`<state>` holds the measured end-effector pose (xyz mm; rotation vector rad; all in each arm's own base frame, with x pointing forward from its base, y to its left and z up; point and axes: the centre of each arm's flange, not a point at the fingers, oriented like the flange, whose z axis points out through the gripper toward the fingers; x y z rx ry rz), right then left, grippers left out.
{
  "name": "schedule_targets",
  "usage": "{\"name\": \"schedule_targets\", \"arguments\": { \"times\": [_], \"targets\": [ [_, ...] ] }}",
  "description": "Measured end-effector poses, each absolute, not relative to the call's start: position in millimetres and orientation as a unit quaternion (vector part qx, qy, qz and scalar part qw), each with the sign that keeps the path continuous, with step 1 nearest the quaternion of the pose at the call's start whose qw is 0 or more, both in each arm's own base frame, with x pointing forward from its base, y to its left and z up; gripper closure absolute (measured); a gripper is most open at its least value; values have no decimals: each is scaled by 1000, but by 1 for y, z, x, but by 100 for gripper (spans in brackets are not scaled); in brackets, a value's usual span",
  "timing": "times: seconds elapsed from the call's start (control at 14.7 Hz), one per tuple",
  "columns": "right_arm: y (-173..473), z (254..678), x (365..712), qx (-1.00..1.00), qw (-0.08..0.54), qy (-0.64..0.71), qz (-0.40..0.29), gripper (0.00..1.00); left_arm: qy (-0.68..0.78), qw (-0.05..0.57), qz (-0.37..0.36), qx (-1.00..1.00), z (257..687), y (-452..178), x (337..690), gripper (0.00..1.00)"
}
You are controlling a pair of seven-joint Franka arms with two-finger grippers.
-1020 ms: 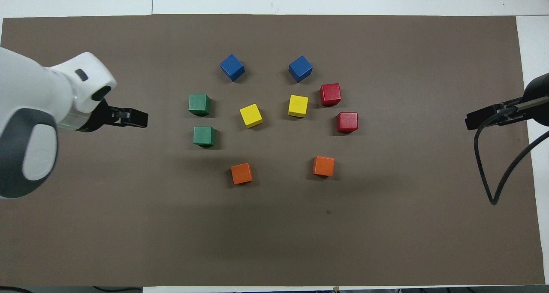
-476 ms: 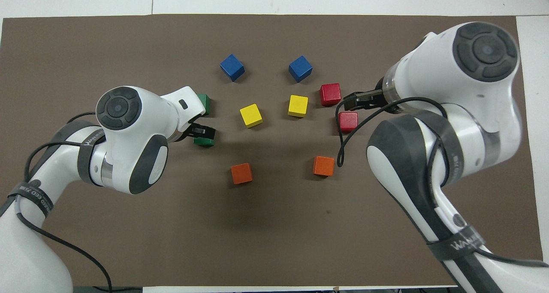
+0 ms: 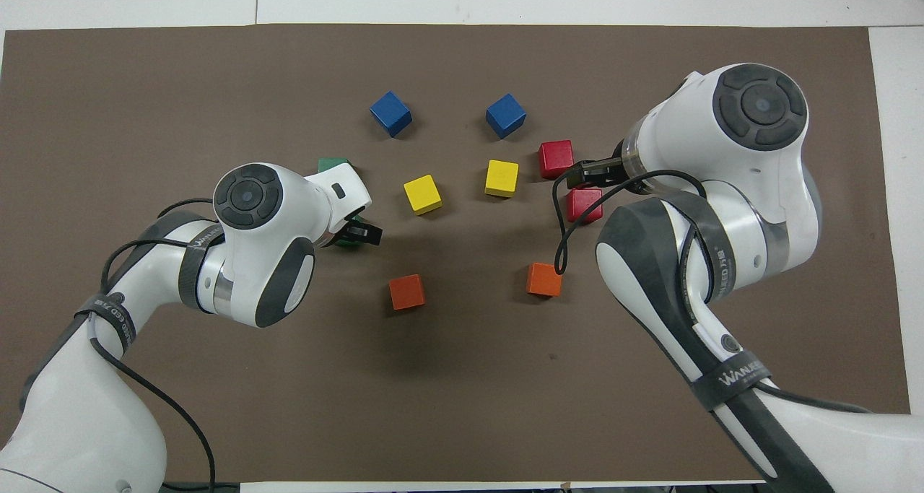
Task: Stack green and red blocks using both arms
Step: 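Grasp a green cube with the left gripper while the right gripper grasps red, then carry the green cube outward while the right gripper carries the red cube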
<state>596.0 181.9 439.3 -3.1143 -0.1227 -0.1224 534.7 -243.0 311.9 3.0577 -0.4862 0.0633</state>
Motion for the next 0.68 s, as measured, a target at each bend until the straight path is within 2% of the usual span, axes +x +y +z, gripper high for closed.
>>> {"name": "schedule_targets", "arguments": {
  "times": [0.14,0.2,0.48,0.61,0.68],
  "targets": [
    [183,420,592,-998,13,-41,-43,0,-157,23,22,987,311,-243,535,0],
    [184,412,590,-998,13,-43,-42,0,-157,24,26,987,311,-244,536,7],
    [182,392,585,-998,12,-45,-45,0,-158,26,32,987,306,-246,538,13],
    [180,382,582,-998,12,-45,-48,0,-158,26,32,987,305,-246,538,39],
    [179,379,580,-998,11,-45,-46,0,-157,26,33,987,305,-245,538,45]
  ]
}}
